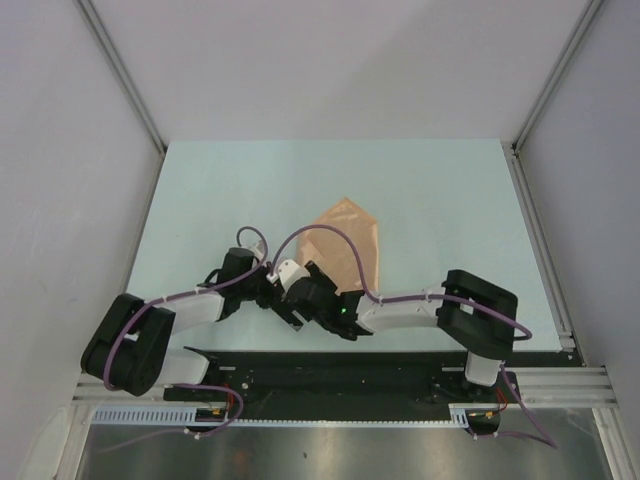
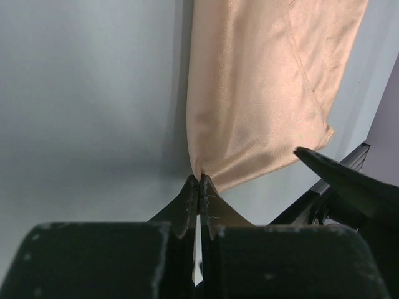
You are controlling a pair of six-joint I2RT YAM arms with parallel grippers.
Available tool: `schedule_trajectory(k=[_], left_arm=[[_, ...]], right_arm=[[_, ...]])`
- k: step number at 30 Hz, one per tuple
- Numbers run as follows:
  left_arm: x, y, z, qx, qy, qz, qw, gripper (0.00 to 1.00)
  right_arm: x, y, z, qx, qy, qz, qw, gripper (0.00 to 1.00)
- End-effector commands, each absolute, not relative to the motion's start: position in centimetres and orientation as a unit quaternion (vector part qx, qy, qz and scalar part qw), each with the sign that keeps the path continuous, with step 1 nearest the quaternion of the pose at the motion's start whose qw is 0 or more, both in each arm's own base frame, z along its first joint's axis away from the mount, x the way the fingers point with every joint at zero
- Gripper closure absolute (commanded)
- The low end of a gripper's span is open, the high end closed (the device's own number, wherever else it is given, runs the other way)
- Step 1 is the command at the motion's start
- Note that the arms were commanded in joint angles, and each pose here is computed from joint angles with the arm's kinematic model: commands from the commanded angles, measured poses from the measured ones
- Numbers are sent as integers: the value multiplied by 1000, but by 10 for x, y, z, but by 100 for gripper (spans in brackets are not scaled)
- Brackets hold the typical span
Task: Fold the napkin, place the utensils inside, and roll it up
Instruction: Roll the napkin with the utensil
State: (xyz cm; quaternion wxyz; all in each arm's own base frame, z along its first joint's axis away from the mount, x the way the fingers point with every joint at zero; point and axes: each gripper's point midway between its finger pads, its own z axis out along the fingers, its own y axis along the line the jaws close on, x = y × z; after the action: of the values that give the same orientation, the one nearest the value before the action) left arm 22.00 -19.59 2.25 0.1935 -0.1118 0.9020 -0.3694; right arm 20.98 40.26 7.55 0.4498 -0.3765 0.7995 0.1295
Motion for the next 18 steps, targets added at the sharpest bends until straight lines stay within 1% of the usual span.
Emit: schedule_trajectory(k=[1, 8, 11, 12, 18], left_arm=[[229, -197, 40, -95, 894, -385, 209, 100], [228, -196, 40, -97, 893, -389, 203, 100], [228, -196, 41, -99, 892, -393, 201, 100], [229, -195, 42, -101, 891, -392, 203, 100], [229, -194, 42, -106, 890, -398, 197, 100]], right_arm=[[229, 422, 87, -374, 769, 92, 510, 2], [235, 425, 69, -387, 761, 68, 516, 2], [235, 424, 68, -376, 770, 95, 507, 3], [238, 422, 70, -356, 777, 108, 507, 3], [239, 409, 74, -355, 775, 99, 513, 3]])
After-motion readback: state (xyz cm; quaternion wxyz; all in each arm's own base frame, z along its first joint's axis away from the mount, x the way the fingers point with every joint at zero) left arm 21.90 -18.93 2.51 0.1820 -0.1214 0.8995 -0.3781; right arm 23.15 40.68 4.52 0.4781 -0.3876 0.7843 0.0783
